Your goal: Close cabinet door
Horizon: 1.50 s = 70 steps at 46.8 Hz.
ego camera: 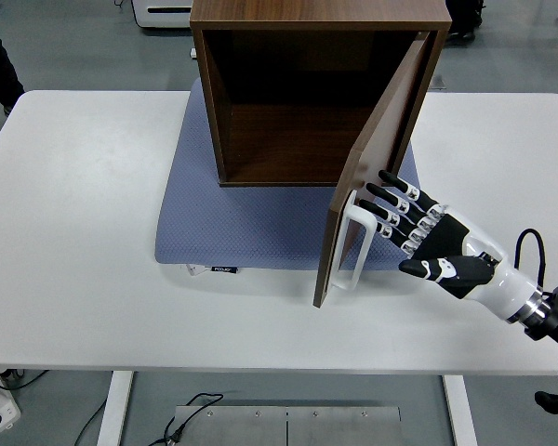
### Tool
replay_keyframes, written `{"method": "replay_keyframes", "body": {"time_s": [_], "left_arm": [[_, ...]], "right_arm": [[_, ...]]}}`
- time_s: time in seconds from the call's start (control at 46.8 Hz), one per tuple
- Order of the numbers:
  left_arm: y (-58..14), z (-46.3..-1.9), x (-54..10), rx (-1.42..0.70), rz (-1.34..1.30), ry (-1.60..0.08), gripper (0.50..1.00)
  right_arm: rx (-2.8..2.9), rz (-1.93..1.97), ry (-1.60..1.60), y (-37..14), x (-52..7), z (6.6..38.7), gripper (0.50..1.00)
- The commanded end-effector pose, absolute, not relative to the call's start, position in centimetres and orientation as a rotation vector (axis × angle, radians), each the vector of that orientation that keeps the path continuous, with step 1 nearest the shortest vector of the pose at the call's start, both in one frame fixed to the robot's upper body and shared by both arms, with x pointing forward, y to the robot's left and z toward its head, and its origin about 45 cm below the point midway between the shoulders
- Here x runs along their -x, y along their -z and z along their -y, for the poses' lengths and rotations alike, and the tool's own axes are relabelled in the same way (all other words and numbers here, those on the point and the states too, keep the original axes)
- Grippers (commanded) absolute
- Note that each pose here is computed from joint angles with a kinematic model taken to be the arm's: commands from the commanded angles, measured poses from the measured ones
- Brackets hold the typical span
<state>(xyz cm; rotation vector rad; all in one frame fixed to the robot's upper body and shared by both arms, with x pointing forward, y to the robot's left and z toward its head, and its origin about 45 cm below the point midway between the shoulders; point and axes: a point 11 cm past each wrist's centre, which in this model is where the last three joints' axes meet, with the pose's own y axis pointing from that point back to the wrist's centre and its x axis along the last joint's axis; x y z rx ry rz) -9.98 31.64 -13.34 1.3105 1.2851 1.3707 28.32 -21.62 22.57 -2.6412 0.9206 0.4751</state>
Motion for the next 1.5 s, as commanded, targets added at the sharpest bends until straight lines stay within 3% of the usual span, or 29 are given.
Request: {"method": "replay_keyframes", "body": {"time_s": [0.0, 1.474], "left_arm": [[13.3, -31.6, 10.0, -1.311, -1.284, -1.370, 1.000], [13.3, -31.6, 10.0, -1.311, -1.284, -1.370, 1.000]], "right_arm": [[2.650, -0.905, -0.476, -22.4, -28.5, 21.0, 1.000], [2.631, -0.766, -0.484, -24.1, -36.6, 12.6, 1.000]]}}
